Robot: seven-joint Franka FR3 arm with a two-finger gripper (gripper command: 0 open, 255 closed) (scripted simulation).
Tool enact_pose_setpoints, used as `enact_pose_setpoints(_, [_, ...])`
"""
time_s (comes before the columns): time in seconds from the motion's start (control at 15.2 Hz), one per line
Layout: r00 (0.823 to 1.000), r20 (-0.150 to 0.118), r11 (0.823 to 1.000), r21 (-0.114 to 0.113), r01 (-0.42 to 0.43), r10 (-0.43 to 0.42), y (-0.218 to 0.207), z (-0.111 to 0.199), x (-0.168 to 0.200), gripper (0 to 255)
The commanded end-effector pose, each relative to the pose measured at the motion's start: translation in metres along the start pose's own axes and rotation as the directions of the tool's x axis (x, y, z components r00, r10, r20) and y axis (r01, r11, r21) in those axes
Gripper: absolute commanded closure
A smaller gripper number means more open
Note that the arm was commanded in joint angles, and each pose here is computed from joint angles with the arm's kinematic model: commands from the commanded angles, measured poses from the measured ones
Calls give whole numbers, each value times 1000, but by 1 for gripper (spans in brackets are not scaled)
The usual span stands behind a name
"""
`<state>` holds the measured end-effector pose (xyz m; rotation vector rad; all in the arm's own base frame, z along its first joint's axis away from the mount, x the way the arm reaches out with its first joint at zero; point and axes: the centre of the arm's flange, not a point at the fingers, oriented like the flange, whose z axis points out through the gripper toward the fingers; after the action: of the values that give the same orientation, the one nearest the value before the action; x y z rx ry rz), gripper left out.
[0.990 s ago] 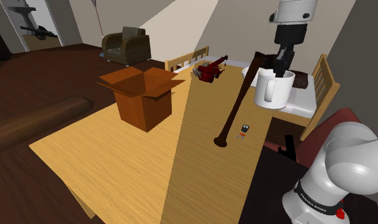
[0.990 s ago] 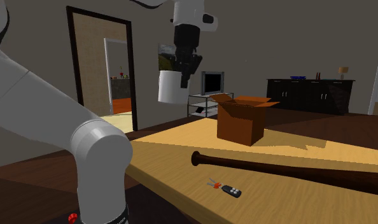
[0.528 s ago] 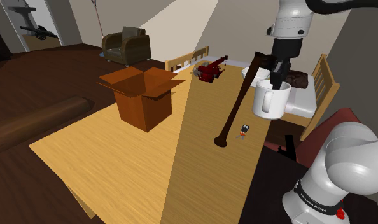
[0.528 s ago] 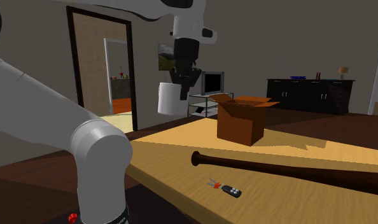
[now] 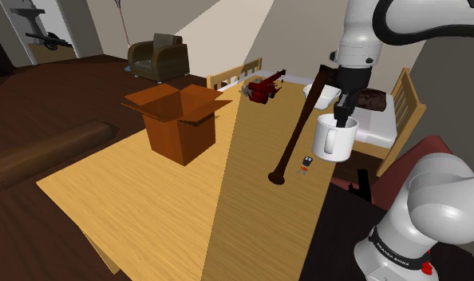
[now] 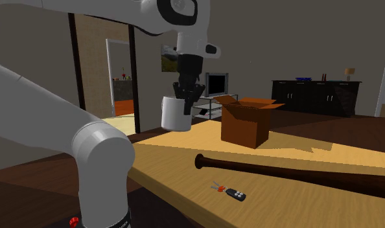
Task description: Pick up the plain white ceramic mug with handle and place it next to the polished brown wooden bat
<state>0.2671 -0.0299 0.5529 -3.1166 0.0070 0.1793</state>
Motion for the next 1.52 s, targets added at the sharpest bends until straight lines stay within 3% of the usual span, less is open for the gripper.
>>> enact_pose_setpoints(0.0, [1000,-1,1000,0,0,0,0,12,1,255])
enact_pose_setpoints(1.45, [1000,-1,1000,0,0,0,3,127,14,255])
